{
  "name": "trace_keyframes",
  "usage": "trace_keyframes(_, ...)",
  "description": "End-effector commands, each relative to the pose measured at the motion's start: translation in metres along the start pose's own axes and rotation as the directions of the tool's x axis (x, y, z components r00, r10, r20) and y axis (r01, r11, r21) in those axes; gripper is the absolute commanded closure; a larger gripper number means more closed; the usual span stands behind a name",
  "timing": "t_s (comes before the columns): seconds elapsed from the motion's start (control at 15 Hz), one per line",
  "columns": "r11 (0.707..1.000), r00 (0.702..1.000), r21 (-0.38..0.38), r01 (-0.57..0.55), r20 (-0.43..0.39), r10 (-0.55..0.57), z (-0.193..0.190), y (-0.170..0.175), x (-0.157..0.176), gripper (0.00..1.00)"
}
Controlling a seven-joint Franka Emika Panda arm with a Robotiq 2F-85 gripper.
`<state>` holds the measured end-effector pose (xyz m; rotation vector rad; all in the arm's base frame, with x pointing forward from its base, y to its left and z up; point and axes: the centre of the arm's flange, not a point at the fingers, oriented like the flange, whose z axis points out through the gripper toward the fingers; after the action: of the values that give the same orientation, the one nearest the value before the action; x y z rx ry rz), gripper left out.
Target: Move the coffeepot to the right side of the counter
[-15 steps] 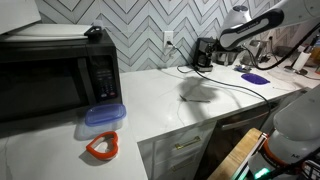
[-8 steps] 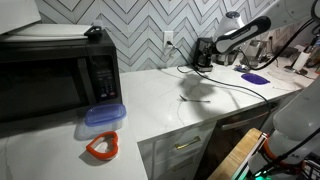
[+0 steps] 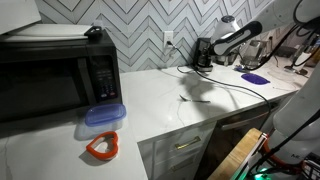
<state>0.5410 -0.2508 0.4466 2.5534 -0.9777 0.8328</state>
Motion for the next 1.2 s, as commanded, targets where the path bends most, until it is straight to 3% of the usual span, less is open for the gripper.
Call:
trace_keyframes(0.0,1.0,0.999,-0.012,-0.014,-0.047,0.013,0.017,-0.003,0.002,0.0)
trace_keyframes(0.73,1.0,0.995,0.003,-0.028,-0.091,0.028,0.033,0.011,0.006,0.0)
trace_keyframes(0.8,1.0,0.995,0.004,-0.028,-0.095,0.028,0.033,0.012,0.006,0.07)
trace_keyframes(0.87,1.0,0.995,0.003,-0.026,-0.1,0.026,0.032,0.013,0.007,0.26)
trace_keyframes(1.13,1.0,0.993,-0.001,-0.018,-0.116,0.018,0.033,0.014,0.007,0.58)
